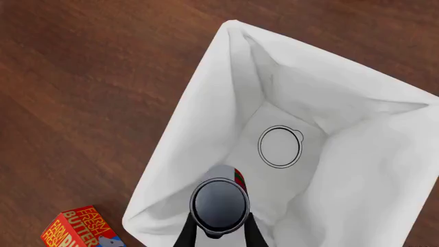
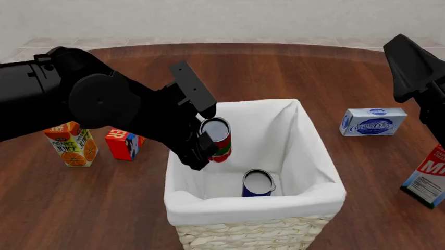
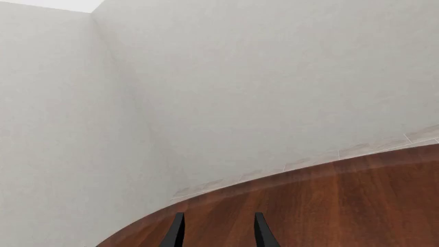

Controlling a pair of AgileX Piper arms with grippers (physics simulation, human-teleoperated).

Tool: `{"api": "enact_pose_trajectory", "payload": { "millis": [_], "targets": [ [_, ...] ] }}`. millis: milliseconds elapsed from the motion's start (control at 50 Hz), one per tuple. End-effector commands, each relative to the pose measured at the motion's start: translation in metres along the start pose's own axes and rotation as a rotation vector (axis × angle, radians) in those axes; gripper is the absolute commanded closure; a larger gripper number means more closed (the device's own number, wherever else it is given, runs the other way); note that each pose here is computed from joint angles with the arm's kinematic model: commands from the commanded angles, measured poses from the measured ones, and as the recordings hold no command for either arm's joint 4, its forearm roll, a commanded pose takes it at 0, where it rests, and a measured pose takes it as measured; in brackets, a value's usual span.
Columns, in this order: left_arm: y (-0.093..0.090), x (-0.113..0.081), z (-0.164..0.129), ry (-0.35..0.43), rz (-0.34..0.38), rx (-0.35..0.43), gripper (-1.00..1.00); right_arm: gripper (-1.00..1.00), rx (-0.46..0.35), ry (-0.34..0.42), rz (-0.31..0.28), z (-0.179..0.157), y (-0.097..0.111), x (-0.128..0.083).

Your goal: Pick up the alphabet soup and the tomato sauce, and put them in the basket.

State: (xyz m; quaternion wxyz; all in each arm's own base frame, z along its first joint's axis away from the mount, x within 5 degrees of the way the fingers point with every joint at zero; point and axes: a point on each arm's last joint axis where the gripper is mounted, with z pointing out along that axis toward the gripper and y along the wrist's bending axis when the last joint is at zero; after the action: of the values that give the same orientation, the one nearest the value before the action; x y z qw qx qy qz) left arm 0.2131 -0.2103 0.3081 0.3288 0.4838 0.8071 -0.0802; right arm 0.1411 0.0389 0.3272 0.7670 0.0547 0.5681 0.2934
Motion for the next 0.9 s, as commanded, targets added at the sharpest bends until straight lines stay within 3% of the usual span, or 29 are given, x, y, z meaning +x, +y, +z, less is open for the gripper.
{"api": "enact_pose_trajectory", "payload": {
  "millis": [20, 540, 900],
  "targets": [
    [0.003, 0.001, 0.003, 0.007, 0.022, -0.005, -1.00, -1.00, 0.000, 0.000, 0.000, 0.000, 0.000, 0.000],
    [0.006, 0.000, 0.003, 0.005, 0.027, -0.011, -1.00, -1.00, 0.000, 0.000, 0.000, 0.000, 0.000, 0.000],
    [0.016, -0.014, -0.019, -0.038, 0.039, -0.039, -1.00, -1.00, 0.000, 0.000, 0.000, 0.000, 0.000, 0.000]
  ]
}}
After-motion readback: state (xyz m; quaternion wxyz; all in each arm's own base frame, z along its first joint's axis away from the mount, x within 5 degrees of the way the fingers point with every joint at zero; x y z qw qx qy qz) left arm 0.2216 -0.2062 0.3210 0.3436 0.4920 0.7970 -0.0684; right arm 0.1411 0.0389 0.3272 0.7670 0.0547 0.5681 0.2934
